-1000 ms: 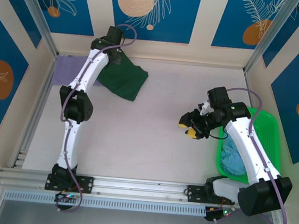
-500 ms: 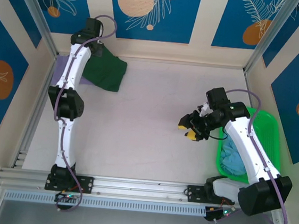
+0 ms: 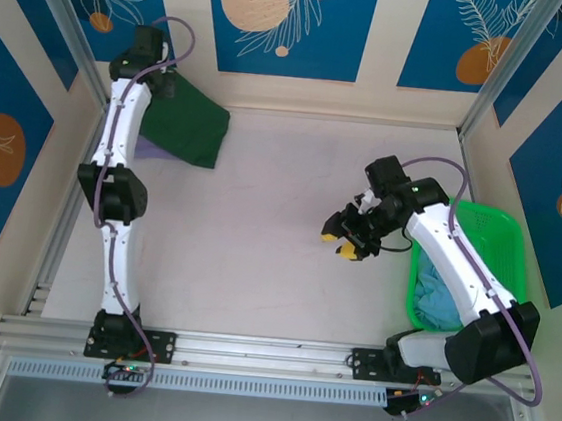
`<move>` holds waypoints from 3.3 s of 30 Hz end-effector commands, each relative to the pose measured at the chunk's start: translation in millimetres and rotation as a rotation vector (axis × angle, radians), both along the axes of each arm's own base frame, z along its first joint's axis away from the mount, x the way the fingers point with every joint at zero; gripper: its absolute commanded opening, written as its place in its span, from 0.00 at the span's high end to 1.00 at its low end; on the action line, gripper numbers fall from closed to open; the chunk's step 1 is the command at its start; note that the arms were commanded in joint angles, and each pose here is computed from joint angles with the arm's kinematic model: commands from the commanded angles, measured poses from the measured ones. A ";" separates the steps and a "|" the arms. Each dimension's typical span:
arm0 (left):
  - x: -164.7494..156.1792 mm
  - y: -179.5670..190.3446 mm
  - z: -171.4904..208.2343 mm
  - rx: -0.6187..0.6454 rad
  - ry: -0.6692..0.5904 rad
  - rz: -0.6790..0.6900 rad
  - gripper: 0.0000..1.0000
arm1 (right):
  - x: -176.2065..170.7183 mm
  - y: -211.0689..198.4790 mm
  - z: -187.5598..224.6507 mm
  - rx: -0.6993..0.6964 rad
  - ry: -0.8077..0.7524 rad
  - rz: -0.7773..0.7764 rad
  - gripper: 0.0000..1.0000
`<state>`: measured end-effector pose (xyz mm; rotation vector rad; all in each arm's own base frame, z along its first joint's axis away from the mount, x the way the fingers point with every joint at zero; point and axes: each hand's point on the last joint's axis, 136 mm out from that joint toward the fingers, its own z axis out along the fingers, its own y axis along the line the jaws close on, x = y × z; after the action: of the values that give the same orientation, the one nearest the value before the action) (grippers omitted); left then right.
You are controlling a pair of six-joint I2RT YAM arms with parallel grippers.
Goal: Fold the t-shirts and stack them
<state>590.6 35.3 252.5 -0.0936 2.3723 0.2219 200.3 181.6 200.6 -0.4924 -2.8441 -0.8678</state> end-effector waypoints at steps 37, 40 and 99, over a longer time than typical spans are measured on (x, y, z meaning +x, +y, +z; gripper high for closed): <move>-62.6 32.9 112.8 -0.275 -0.259 0.288 0.00 | 62.6 -9.7 32.3 -0.192 -0.299 -0.056 0.46; -81.7 -28.9 123.2 -0.395 -0.308 0.199 0.00 | 92.7 -29.6 43.6 -0.314 -0.455 -0.128 0.44; -190.0 -15.6 -155.3 0.083 -0.329 0.055 0.00 | 197.2 -124.0 -94.9 -0.418 -1.204 0.112 0.01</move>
<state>400.6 14.2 85.9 -0.1140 2.1054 0.2795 381.2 54.7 87.5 0.1523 -4.0389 -0.6602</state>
